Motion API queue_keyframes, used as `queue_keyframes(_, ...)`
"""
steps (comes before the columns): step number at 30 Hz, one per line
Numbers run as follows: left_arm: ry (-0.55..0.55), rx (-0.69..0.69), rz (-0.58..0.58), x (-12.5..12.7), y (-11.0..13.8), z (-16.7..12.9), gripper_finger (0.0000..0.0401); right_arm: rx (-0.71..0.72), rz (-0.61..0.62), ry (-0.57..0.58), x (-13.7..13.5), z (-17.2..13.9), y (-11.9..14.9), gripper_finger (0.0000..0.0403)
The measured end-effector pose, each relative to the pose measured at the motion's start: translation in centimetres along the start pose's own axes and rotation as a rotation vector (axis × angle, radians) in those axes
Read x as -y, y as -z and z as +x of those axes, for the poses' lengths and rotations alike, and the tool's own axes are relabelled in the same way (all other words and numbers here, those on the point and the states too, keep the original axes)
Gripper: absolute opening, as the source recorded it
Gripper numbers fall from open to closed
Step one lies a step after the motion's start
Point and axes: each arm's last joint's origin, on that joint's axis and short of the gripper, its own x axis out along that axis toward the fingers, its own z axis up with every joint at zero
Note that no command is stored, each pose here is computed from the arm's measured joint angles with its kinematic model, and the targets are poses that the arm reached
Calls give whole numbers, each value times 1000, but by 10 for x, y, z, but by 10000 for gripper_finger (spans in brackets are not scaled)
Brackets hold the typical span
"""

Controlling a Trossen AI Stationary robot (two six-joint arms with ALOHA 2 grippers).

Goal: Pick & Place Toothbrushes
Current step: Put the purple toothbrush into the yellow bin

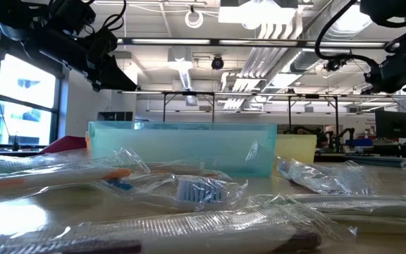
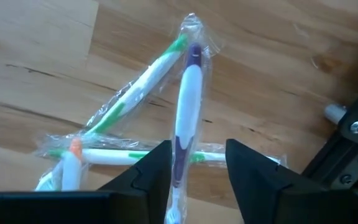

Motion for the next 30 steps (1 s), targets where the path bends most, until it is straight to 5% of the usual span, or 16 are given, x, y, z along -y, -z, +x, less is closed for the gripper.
queue_keyframes(24,-2,-3,-1,0,0,0,69,-59,-30,-50,8,49,-4,140)
queue_keyframes(30,-3,-2,-1,0,0,0,69,-61,-29,-45,9,49,-4,108)
